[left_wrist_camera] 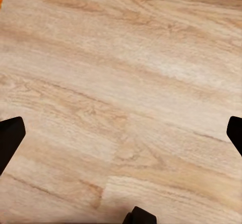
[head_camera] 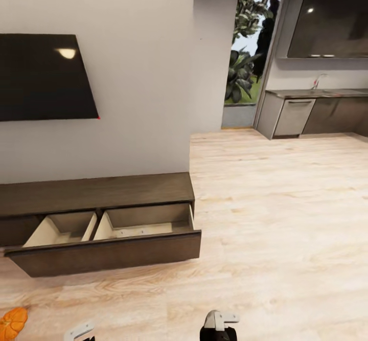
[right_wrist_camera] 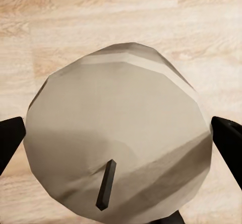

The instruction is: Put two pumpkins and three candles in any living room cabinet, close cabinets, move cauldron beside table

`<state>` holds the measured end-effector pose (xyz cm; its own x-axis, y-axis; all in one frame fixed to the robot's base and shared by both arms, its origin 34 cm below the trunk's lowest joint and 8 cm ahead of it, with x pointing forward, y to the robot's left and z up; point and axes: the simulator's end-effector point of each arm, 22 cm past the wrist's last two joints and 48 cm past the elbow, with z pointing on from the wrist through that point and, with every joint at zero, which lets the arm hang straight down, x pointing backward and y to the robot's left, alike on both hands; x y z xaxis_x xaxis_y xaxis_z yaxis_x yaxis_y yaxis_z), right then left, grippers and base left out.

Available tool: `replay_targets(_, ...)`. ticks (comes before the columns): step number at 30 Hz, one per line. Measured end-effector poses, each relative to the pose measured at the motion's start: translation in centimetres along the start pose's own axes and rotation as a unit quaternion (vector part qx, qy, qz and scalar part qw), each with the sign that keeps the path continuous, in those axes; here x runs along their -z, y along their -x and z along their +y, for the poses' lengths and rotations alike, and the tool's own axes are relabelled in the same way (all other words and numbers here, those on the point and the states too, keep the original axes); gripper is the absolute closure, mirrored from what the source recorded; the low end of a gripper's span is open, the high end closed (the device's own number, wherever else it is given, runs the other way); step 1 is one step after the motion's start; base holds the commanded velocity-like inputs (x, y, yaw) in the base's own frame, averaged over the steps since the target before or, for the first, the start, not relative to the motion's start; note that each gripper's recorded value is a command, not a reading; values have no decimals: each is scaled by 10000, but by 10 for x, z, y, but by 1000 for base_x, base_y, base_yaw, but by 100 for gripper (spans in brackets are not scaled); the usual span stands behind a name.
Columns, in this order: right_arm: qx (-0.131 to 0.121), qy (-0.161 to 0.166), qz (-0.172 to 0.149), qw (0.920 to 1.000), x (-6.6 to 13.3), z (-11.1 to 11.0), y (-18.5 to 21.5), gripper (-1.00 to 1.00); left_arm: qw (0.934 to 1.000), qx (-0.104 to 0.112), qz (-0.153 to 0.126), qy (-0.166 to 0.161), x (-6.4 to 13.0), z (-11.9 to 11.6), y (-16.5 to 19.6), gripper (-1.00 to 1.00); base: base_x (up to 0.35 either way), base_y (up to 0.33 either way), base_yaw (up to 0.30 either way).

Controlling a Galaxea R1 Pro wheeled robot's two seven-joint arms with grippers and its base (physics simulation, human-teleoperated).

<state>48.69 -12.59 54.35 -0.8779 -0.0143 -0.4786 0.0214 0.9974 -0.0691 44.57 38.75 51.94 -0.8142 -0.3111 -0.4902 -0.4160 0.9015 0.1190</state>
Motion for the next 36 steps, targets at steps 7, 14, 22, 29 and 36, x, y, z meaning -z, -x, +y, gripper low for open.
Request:
replay_targets(7,-71,-50,-179,9998,8,-8,13,100,10000,53,-3,-8,9,1,7,-100,0,0,82)
replay_targets(14,-116,-65,-225,9997,17,-11,19,100,10000,55,11,-7,19,2,11,-100,0,0,2)
replay_targets(22,-137,-56,-227,9996,28,-11,25,100,10000,51,25,-2,29,5,16,-100,0,0,0)
replay_targets(29,-131,-49,-227,9996,37,-10,29,100,9999,85,88,13,38,8,19,-100,0,0,0)
replay_targets(36,-149,-3,-222,9996,49,-2,38,100,9974,-10,713,-118,49,0,13,-100,0,0,0)
